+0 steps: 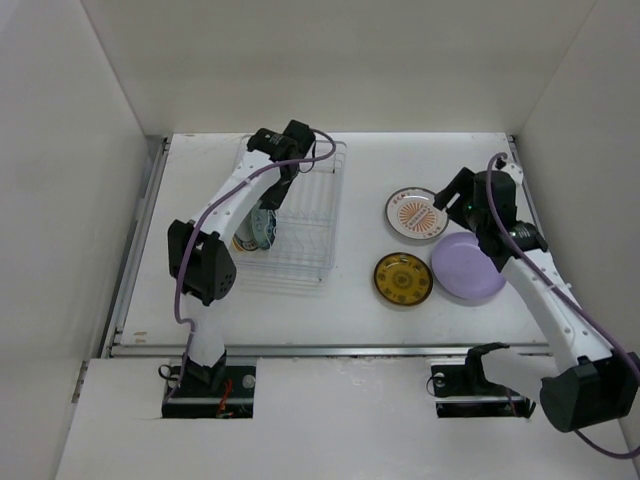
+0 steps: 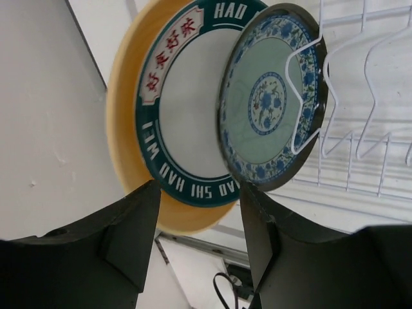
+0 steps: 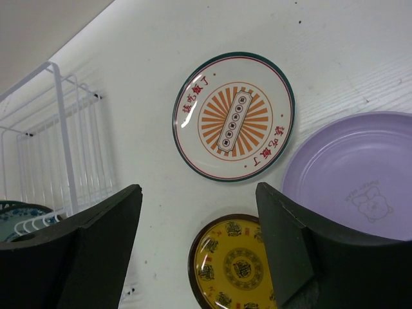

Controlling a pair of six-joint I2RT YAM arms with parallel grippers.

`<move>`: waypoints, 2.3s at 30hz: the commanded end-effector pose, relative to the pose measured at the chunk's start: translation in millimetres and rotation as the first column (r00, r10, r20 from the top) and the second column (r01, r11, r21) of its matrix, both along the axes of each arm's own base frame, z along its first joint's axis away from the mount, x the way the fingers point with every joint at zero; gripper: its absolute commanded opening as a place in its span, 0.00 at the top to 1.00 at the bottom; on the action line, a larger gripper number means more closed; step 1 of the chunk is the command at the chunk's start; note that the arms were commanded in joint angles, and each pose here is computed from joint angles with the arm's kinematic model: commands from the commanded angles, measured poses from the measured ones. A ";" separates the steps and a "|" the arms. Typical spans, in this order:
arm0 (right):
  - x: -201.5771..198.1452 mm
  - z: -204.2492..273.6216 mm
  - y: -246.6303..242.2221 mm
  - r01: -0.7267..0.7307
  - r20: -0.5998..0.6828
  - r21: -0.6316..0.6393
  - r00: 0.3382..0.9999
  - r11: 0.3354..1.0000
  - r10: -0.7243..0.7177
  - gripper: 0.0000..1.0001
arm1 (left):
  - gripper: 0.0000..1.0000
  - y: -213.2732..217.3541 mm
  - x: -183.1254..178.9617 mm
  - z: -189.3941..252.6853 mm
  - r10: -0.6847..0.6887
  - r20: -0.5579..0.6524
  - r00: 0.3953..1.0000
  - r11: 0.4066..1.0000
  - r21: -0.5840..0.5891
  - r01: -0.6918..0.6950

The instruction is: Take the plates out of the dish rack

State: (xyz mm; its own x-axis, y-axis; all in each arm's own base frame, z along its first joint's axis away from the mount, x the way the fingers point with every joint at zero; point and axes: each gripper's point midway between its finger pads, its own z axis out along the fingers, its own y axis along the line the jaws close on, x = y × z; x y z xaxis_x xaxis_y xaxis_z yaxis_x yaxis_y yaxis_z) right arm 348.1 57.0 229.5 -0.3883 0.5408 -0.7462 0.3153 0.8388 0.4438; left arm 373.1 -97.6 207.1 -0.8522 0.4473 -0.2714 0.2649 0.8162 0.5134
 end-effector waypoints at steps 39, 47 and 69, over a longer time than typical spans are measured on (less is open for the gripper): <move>-27.2 66.7 158.0 -0.701 0.374 0.191 0.700 0.688 0.609 0.01 | 1.00 -139.4 -63.9 110.6 -0.384 0.078 0.920 0.541 -0.789 0.292; -33.8 45.4 211.7 -0.783 0.354 0.233 0.621 0.577 0.699 0.14 | 1.00 -166.1 -92.5 106.5 -0.547 0.021 0.837 0.373 -0.889 0.266; -99.7 -60.7 61.7 -0.087 -0.145 0.209 0.982 0.974 0.118 1.00 | 0.02 -12.3 -16.5 78.5 -0.044 0.124 0.991 0.971 -0.227 0.072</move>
